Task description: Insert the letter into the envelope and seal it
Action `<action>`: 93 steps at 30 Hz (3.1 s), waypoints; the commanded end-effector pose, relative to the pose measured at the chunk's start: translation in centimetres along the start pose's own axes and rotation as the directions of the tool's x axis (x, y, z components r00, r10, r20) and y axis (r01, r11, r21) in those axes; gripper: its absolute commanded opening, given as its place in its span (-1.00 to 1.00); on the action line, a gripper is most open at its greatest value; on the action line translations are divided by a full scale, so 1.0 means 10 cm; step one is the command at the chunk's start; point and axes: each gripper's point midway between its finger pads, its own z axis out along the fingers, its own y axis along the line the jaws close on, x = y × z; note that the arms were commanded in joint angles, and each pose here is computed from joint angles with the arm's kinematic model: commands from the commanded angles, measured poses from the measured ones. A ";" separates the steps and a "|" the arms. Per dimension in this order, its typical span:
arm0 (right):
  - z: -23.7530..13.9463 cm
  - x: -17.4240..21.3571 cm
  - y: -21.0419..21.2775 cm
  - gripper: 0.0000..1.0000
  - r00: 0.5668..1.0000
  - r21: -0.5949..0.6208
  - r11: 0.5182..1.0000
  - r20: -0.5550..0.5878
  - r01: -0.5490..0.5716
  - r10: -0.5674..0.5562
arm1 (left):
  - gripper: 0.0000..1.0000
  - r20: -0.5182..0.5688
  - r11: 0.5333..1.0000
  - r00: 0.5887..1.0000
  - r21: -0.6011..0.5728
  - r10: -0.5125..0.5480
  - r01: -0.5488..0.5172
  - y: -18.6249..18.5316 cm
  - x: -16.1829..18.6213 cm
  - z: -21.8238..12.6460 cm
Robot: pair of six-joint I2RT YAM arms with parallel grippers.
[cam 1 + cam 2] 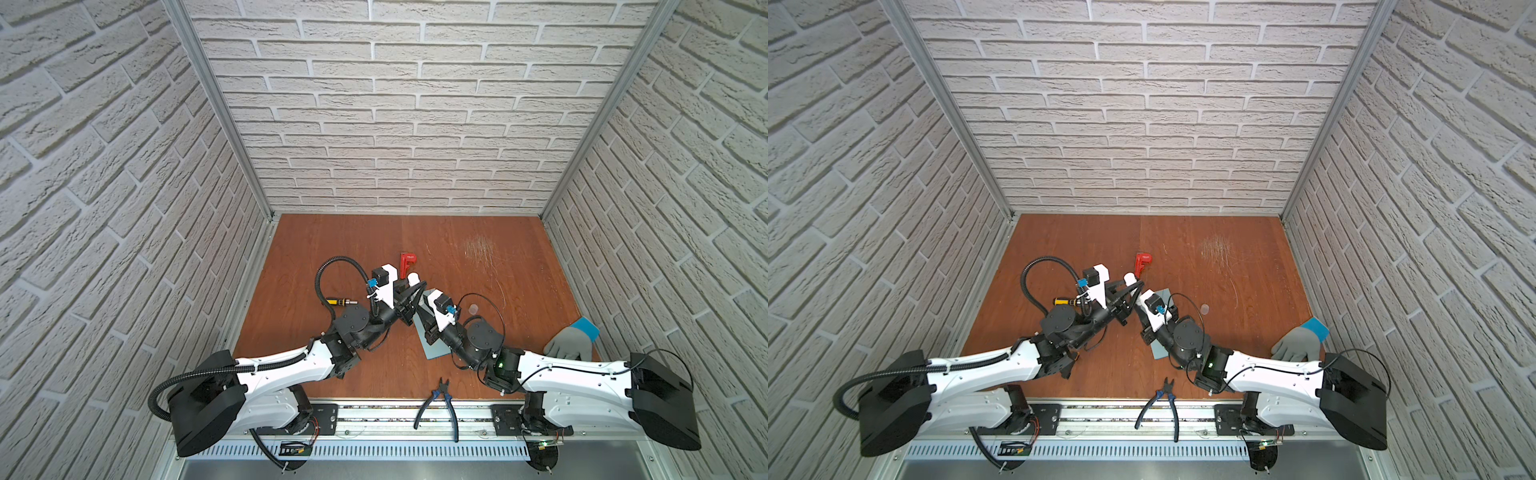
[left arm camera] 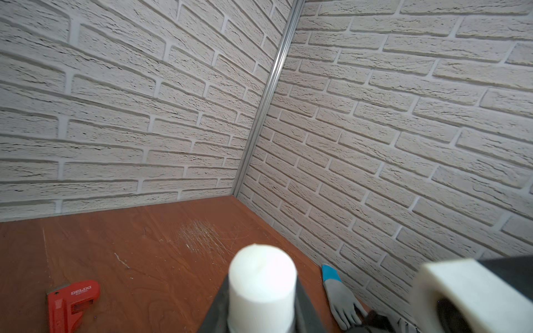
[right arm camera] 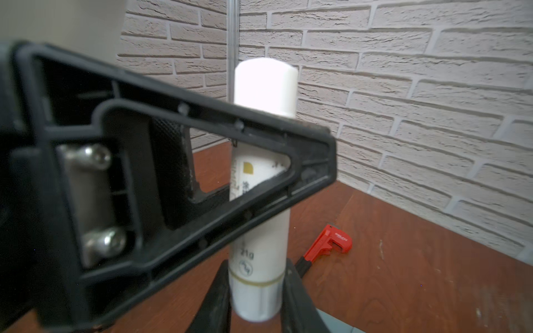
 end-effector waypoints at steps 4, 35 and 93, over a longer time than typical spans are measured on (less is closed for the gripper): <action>-0.01 -0.66 0.04 -0.54 0.980 0.062 0.998 0.197 -0.015 0.002 | -1.00 -0.066 0.999 0.997 -0.024 0.036 -0.038 0.04 0.21 -0.04; 0.44 -0.63 0.03 0.27 0.712 -0.710 0.349 -0.302 -0.612 0.634 | -1.00 -0.038 0.855 0.988 0.498 -0.149 0.149 0.10 -0.65 -0.24; 0.05 -0.77 0.04 -0.83 0.970 -0.419 0.878 -0.039 -0.234 0.240 | -1.00 0.012 0.991 0.999 0.128 -0.035 0.033 0.38 -0.39 0.07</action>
